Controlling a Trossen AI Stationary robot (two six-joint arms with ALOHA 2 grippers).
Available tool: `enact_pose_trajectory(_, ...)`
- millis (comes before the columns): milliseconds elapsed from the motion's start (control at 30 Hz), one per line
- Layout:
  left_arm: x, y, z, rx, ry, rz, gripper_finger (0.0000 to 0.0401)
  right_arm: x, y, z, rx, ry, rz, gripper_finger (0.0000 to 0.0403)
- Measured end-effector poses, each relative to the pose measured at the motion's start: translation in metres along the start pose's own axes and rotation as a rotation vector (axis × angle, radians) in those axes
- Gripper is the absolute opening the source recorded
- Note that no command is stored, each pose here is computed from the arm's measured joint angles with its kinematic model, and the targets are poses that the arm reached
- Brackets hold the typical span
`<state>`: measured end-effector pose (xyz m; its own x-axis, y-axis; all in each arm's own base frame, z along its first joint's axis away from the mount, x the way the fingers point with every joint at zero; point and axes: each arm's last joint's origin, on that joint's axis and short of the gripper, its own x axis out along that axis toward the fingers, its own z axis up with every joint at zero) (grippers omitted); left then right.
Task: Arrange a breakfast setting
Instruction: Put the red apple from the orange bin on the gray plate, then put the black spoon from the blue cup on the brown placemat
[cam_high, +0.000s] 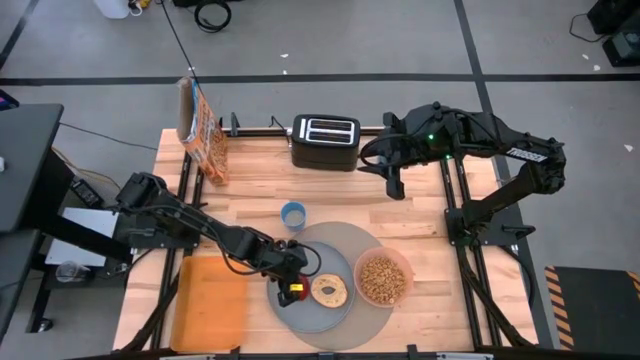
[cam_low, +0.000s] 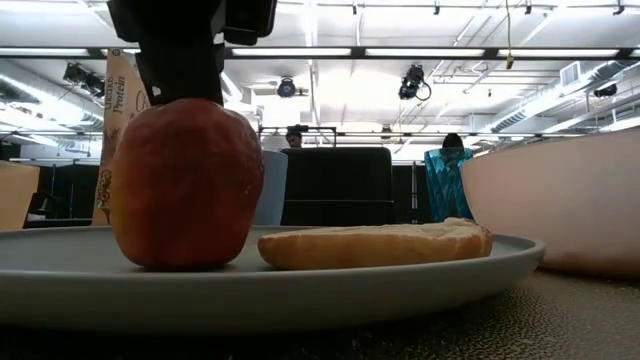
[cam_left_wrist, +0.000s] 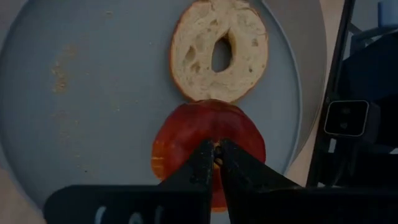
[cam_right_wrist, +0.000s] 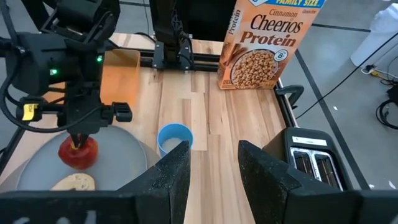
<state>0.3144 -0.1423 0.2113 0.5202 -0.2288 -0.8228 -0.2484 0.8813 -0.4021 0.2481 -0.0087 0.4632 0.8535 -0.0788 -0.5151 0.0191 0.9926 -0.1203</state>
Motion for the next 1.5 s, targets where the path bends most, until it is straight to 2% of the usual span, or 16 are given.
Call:
enact_pose_trajectory(233,0.0,-0.001,0.0,-0.009,-0.002,-0.008,0.0039,0.0,0.0,-0.001,-0.007,0.007,0.005,0.0142)
enact_pose_trajectory(500,-0.002,-0.002,-0.001,-0.036,0.032,-0.046,0.0091,0.0,0.0,-0.001,-0.016,0.007,0.005,0.0142)
enact_pose_trajectory(800,-0.023,-0.005,0.003,-0.075,0.003,-0.093,0.0155,0.0,0.0,-0.001,-0.016,0.007,0.005,0.0142)
enact_pose_trajectory(1067,-0.046,-0.003,0.005,-0.1,-0.029,-0.103,0.0172,0.0,0.0,-0.001,-0.016,0.007,0.005,0.0142)
enact_pose_trajectory(1333,-0.08,0.011,0.024,-0.167,-0.15,-0.138,0.0172,0.0,0.0,-0.001,-0.016,0.007,0.002,0.0142)
enact_pose_trajectory(1500,-0.113,0.024,0.038,-0.191,-0.308,-0.154,0.0172,0.012,-0.005,-0.002,0.041,0.046,-0.033,0.0141)
